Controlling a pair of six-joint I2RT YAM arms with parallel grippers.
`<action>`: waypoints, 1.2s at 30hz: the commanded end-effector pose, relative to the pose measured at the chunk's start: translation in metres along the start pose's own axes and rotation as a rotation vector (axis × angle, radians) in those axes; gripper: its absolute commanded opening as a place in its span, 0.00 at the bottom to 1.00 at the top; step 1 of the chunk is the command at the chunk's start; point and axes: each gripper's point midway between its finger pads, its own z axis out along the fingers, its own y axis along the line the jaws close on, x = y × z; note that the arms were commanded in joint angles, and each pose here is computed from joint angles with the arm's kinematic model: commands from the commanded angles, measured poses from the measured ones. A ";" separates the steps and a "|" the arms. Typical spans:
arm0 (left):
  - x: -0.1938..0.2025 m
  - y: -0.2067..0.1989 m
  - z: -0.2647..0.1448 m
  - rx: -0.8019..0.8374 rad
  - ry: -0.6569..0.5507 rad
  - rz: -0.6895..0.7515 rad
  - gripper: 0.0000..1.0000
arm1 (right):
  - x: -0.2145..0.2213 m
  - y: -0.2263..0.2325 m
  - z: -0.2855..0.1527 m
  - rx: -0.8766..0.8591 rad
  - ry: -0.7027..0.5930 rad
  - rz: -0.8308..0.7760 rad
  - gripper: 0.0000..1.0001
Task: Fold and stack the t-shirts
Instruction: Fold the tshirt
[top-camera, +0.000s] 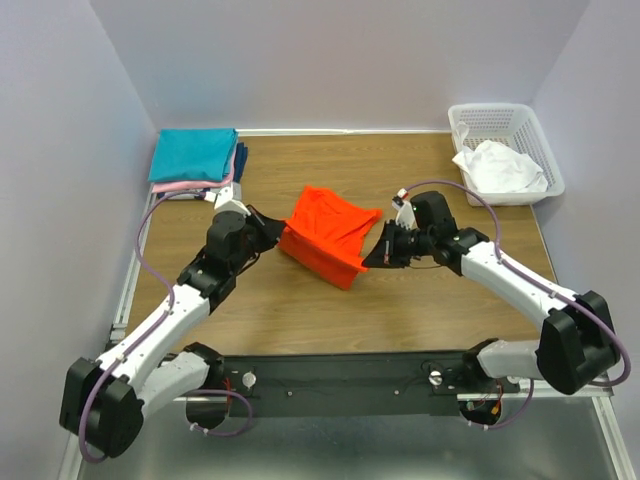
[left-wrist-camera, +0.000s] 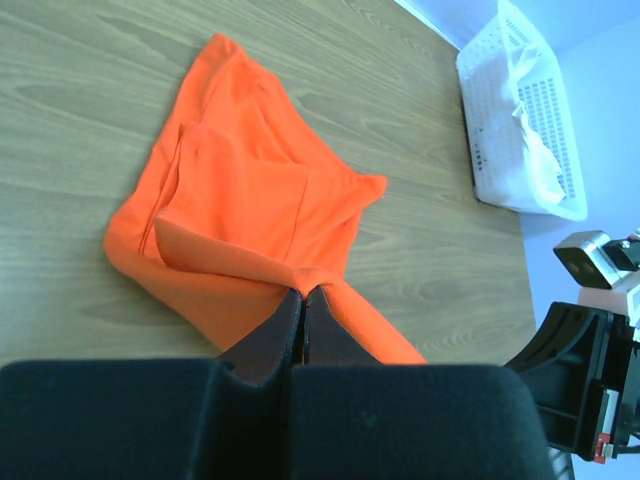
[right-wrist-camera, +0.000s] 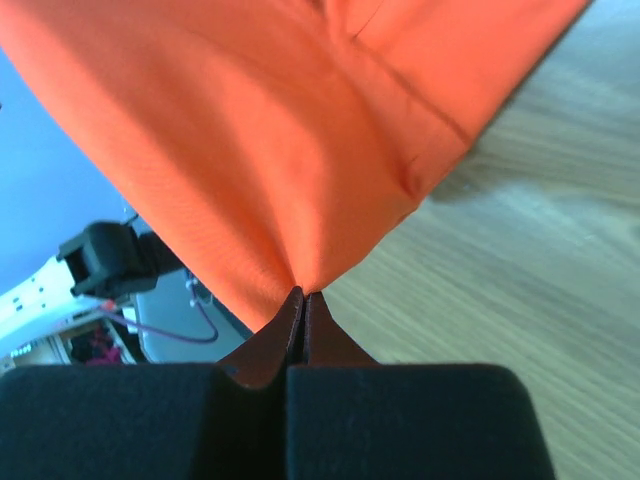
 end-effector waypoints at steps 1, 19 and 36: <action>-0.038 -0.018 0.019 0.007 -0.116 0.026 0.00 | -0.023 -0.006 -0.005 0.039 -0.048 -0.021 0.01; -0.064 -0.031 0.111 0.025 -0.079 0.091 0.00 | -0.131 -0.030 -0.002 0.074 -0.173 0.016 0.01; -0.021 0.004 0.212 -0.031 0.136 0.124 0.00 | -0.183 -0.096 0.050 0.112 -0.144 0.158 0.03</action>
